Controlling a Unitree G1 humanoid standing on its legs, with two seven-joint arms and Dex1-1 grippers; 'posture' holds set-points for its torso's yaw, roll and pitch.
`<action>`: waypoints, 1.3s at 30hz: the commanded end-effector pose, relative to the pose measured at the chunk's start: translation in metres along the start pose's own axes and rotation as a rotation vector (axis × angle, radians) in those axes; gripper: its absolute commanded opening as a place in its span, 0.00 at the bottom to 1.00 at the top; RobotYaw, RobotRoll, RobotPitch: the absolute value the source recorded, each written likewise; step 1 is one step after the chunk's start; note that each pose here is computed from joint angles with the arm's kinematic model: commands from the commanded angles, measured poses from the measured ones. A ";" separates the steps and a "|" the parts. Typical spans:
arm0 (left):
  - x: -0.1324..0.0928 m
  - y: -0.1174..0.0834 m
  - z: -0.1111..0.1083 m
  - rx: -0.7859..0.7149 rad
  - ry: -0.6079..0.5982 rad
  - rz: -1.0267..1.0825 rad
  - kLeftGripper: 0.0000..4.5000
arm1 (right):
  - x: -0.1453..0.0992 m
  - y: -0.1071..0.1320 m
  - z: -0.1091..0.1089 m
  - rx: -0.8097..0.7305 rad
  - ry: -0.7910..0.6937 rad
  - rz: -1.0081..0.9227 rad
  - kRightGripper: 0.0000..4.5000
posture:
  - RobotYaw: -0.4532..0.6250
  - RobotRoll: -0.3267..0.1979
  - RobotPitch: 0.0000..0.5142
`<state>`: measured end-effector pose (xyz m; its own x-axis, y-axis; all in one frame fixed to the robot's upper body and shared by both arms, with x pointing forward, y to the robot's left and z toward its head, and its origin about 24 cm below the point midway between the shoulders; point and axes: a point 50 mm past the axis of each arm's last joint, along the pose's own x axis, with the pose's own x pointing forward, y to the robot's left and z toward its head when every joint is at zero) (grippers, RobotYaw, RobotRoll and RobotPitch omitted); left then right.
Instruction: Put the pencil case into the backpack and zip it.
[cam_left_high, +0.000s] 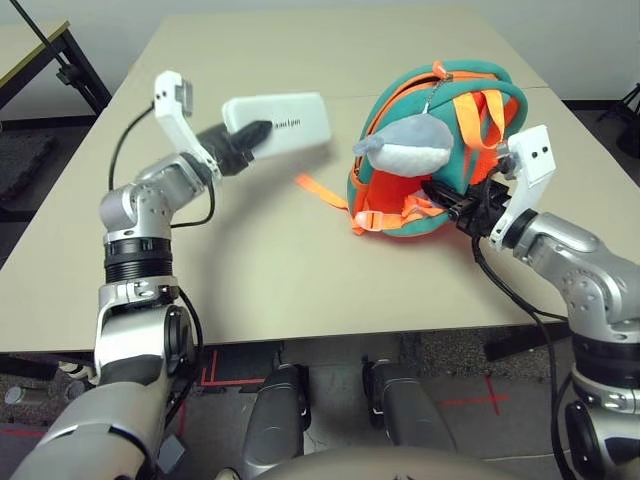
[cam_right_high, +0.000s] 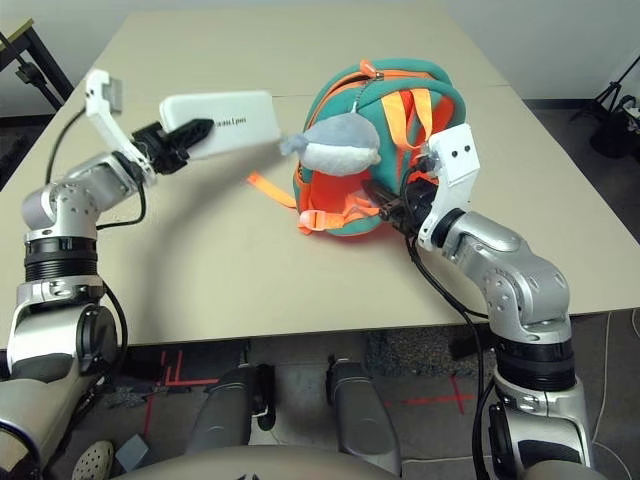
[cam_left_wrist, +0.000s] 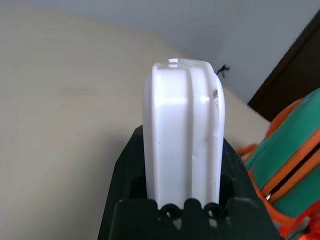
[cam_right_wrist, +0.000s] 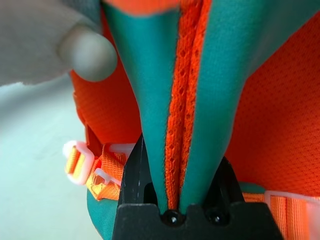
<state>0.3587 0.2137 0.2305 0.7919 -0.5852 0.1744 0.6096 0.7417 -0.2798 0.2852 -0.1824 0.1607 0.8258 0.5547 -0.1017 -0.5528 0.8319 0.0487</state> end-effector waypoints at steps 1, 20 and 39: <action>0.000 -0.017 0.027 0.091 -0.075 -0.138 0.28 | 0.003 -0.004 -0.012 0.010 0.060 -0.010 0.14 | 0.31 0.62 0.25; -0.002 -0.058 0.057 0.041 -0.068 -0.505 0.28 | 0.009 -0.008 -0.023 -0.009 0.092 -0.019 0.14 | 0.31 0.62 0.25; 0.013 -0.035 0.017 0.097 0.181 -0.484 0.28 | 0.011 -0.009 -0.021 -0.020 0.088 -0.020 0.14 | 0.30 0.62 0.27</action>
<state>0.3465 0.1862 0.2547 0.4092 -0.9027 0.1329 0.9071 0.3867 -0.1666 0.2962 -0.1837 0.1521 0.8323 0.5413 -0.1191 -0.5447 0.8386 0.0051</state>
